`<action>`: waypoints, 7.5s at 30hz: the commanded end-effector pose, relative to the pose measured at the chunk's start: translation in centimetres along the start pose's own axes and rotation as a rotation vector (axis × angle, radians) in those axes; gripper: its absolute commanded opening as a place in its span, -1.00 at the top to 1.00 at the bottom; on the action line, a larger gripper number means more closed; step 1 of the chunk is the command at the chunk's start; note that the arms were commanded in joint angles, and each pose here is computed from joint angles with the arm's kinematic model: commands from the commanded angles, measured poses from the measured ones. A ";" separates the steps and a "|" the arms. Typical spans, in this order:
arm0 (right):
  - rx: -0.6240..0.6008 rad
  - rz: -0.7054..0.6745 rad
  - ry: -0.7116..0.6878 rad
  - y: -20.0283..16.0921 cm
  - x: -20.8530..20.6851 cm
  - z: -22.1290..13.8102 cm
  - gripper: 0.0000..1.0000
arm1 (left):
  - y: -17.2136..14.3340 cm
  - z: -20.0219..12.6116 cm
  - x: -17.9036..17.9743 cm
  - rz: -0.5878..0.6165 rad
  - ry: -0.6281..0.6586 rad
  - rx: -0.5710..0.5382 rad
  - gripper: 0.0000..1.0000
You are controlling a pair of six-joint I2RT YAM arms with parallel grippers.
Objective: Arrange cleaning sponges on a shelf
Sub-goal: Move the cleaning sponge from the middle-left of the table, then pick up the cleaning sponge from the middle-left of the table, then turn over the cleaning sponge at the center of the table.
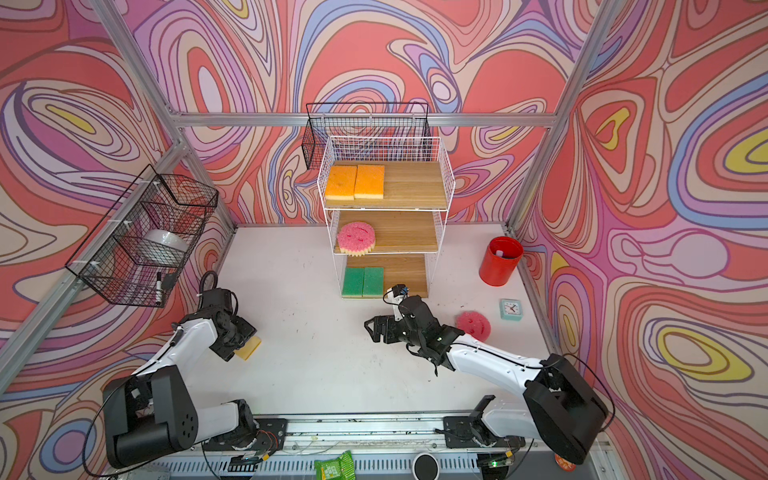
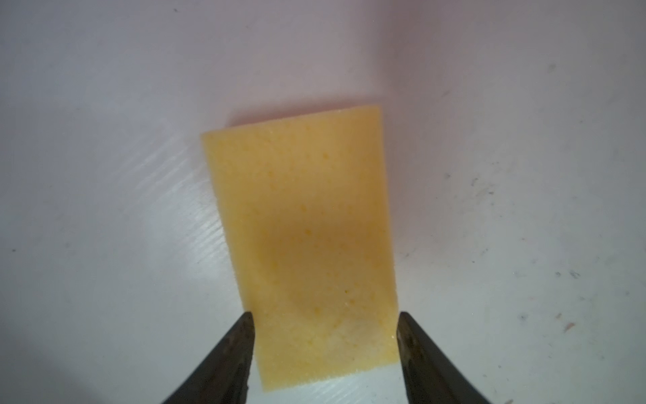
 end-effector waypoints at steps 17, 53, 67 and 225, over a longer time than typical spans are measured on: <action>-0.008 -0.009 -0.026 -0.1 -0.4 -0.2 -0.97 | -0.1 -2.7 -1.0 0.075 0.054 -0.046 -0.76; -0.012 -0.015 -0.057 0.0 -0.8 -0.3 -0.97 | 1.0 2.7 -1.7 0.140 0.081 0.034 -0.44; -0.013 -0.016 -0.069 0.0 -0.9 -0.3 -0.97 | 0.7 1.8 -2.4 0.153 0.020 0.048 -0.10; 0.293 -0.764 0.039 0.3 14.9 8.8 -0.84 | -4.5 -11.8 -2.7 0.340 -0.661 0.094 -1.00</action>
Point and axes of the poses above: each gripper's point midway between its finger pads, its own z axis out along the fingers, its own x axis along the line the jaws close on, y = z × x, the point moved 10 cm from there along -z, back along the fingers, and after that the axes turned 11 degrees about -z, right-handed, at the moved point
